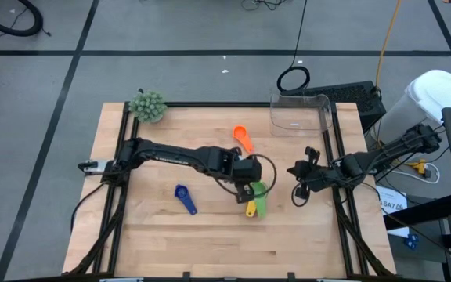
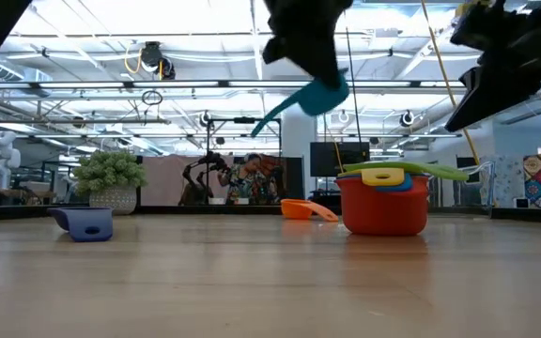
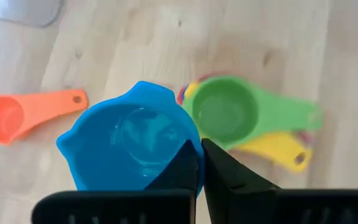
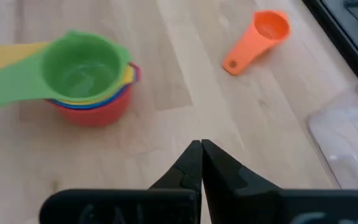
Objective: Nest measuring cups in basket
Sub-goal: Stack the light blue measuring cup on top of the green measuring cup
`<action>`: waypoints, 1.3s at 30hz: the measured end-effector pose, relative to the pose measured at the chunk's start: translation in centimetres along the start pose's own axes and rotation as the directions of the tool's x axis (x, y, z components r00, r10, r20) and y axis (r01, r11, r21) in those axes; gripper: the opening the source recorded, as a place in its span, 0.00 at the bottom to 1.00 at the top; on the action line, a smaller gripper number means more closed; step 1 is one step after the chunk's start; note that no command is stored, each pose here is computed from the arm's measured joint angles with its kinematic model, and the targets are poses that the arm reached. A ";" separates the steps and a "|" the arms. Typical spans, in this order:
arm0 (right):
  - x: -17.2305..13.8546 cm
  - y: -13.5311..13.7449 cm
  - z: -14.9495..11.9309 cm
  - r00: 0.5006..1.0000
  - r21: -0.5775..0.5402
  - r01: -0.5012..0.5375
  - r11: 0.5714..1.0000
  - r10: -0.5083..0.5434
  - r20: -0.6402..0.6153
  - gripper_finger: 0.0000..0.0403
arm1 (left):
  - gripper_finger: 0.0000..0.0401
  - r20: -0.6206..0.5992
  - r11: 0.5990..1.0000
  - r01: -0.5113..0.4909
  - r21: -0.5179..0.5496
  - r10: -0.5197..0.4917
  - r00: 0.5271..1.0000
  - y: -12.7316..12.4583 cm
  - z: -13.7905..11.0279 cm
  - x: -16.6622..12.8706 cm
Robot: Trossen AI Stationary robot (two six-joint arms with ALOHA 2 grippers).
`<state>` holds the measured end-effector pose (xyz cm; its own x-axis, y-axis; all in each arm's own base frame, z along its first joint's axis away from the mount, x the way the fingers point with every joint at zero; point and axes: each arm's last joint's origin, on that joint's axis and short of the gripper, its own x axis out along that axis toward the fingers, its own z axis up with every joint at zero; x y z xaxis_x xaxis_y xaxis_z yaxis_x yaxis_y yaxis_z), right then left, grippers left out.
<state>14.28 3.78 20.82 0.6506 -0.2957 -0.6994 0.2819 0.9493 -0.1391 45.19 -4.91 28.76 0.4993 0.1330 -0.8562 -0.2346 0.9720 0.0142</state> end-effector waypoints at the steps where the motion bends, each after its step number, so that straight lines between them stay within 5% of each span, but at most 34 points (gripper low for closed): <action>1: 0.1 -0.1 0.0 1.000 0.011 0.009 1.000 -0.009 -0.007 0.00 | 0.02 0.015 0.999 0.006 -0.046 -0.006 1.000 0.0 0.3 -0.4; 9: 0.4 -0.8 0.1 0.999 0.069 0.044 0.997 -0.042 -0.022 0.00 | 0.02 0.068 0.923 0.034 -0.383 -0.008 0.998 -0.1 1.1 -0.9; 19: 0.2 -0.6 0.4 0.997 0.097 -0.053 0.994 0.058 -0.050 0.00 | 0.02 0.165 0.737 0.104 -0.667 0.010 0.986 -1.1 1.9 2.5; 32: -0.4 -0.1 -0.6 0.980 0.025 -0.133 0.991 0.135 -0.147 0.00 | 0.02 0.151 0.555 0.168 -0.814 -0.078 0.985 -4.3 1.2 3.6; 39: -0.7 0.3 -0.7 0.977 -0.010 -0.165 0.986 0.162 -0.135 0.00 | 0.02 0.008 0.507 0.044 -0.861 -0.072 0.997 -4.2 -0.2 4.2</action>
<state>13.41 4.35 20.74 0.5862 -0.1206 -0.8012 0.1633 0.9862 -0.0290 48.11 -8.45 24.99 0.5218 0.0646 -0.8506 -0.8153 0.3313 -0.4750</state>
